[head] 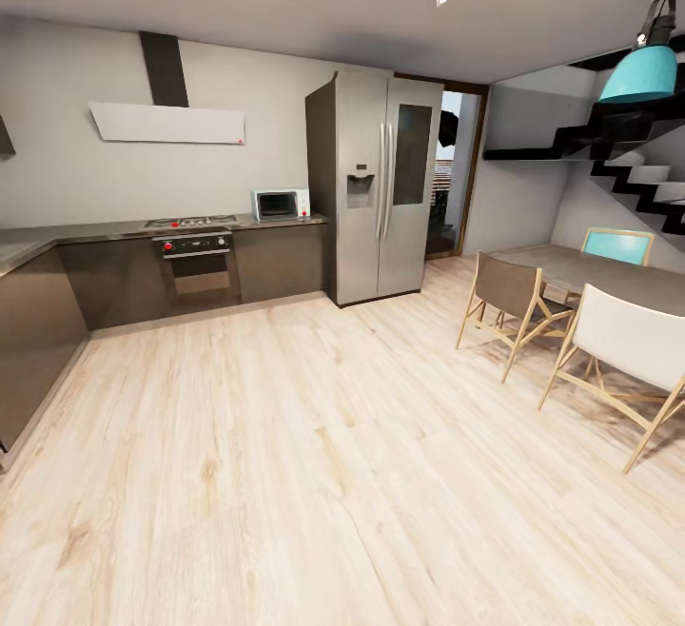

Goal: Put the three can of soda from the living room inside the tash can in the kitchen.

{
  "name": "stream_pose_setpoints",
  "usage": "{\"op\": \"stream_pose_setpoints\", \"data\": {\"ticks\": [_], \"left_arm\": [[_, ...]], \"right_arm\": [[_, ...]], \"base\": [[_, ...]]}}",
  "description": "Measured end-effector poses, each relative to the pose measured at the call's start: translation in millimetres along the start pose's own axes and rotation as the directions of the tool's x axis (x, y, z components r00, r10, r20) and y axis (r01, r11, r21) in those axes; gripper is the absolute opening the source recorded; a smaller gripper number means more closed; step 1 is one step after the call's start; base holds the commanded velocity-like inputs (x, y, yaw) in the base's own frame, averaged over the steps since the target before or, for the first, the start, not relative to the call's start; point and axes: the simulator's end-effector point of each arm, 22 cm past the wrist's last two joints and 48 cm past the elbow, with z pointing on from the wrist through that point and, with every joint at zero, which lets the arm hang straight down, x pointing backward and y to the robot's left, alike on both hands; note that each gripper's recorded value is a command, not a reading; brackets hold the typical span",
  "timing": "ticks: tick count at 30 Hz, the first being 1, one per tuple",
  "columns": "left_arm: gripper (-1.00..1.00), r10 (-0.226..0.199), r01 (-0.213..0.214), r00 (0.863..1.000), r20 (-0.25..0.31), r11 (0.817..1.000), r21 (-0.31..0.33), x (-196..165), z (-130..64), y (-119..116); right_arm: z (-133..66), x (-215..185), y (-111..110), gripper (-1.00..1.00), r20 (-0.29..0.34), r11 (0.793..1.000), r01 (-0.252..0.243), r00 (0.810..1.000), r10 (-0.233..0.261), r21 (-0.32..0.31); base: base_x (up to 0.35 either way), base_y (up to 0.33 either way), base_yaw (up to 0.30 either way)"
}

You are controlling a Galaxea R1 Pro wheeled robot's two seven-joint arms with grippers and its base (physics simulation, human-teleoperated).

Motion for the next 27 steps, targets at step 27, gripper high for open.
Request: {"op": "stream_pose_setpoints", "data": {"ticks": [27], "left_arm": [[1.00, -0.002, -0.012, 0.765, 0.644, 1.000, 0.016, -329, -117.1, -9]], "right_arm": [[-89.4, -289, -2, 1.00, 0.643, 0.998, 0.059, 0.763, -0.064, 0.030]], "base": [[0.000, 0.000, 0.000]]}}
